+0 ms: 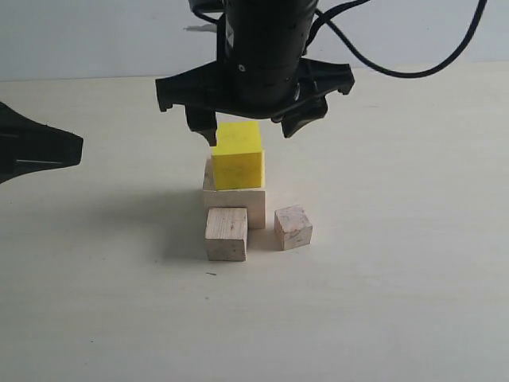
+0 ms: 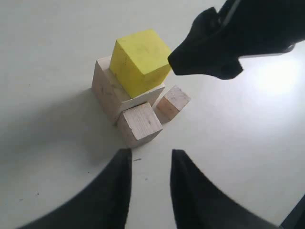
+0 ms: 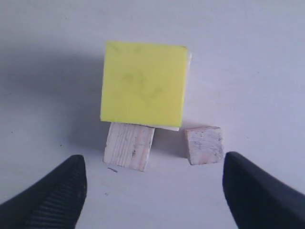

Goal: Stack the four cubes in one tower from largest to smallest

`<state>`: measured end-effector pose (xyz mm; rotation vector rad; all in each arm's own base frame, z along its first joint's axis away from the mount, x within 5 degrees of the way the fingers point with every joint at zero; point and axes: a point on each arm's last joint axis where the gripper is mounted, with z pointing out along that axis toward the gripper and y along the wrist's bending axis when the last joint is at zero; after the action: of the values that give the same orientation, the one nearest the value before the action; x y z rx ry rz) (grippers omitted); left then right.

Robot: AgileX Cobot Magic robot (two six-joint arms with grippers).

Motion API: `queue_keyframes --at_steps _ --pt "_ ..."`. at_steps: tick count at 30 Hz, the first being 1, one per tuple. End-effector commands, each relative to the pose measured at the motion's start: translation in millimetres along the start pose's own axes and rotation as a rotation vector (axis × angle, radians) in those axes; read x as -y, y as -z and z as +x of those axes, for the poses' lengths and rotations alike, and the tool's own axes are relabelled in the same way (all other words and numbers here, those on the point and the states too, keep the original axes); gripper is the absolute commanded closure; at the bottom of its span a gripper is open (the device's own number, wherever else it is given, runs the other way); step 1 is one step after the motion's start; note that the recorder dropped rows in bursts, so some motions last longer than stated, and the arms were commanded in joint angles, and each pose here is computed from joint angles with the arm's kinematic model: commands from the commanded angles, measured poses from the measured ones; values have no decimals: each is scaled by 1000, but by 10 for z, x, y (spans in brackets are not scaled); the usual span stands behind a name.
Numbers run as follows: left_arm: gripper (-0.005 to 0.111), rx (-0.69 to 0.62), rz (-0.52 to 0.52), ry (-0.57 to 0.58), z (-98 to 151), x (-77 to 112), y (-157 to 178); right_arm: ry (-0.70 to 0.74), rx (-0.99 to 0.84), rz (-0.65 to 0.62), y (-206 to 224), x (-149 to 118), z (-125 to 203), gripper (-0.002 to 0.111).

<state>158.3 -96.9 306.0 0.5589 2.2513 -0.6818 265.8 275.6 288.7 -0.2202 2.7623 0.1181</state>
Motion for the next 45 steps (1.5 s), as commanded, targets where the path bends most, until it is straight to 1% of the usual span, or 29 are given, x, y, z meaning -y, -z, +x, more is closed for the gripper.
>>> queue_keyframes --at_steps 1,4,5,10,14,15,16,19,24,29,32,45 --pt "77 4 6 9 5 5 7 48 36 35 131 78 -11 34" --pt "77 3 7 7 7 6 7 68 5 123 131 158 14 34" --pt "77 3 7 7 7 6 7 82 -2 132 130 166 21 34" --pt "77 3 8 9 6 7 7 126 -86 95 34 140 129 34" --pt "77 2 9 9 8 8 7 143 -107 75 -161 121 207 34" --pt "77 1 8 7 9 7 7 146 -116 80 -201 127 229 36" --pt "77 -1 9 7 10 8 7 150 -128 87 -265 130 255 39" --pt "77 -1 9 7 10 8 7 151 -131 82 -417 128 309 56" --pt "77 1 8 7 9 7 7 102 -83 11 -549 59 311 82" --pt "77 2 7 7 7 6 7 99 -31 -37 -576 7 266 98" --pt "77 2 7 7 7 6 7 74 -23 -46 -608 -10 258 108" --pt "77 4 6 7 6 5 7 52 -10 -102 -799 -108 250 108"
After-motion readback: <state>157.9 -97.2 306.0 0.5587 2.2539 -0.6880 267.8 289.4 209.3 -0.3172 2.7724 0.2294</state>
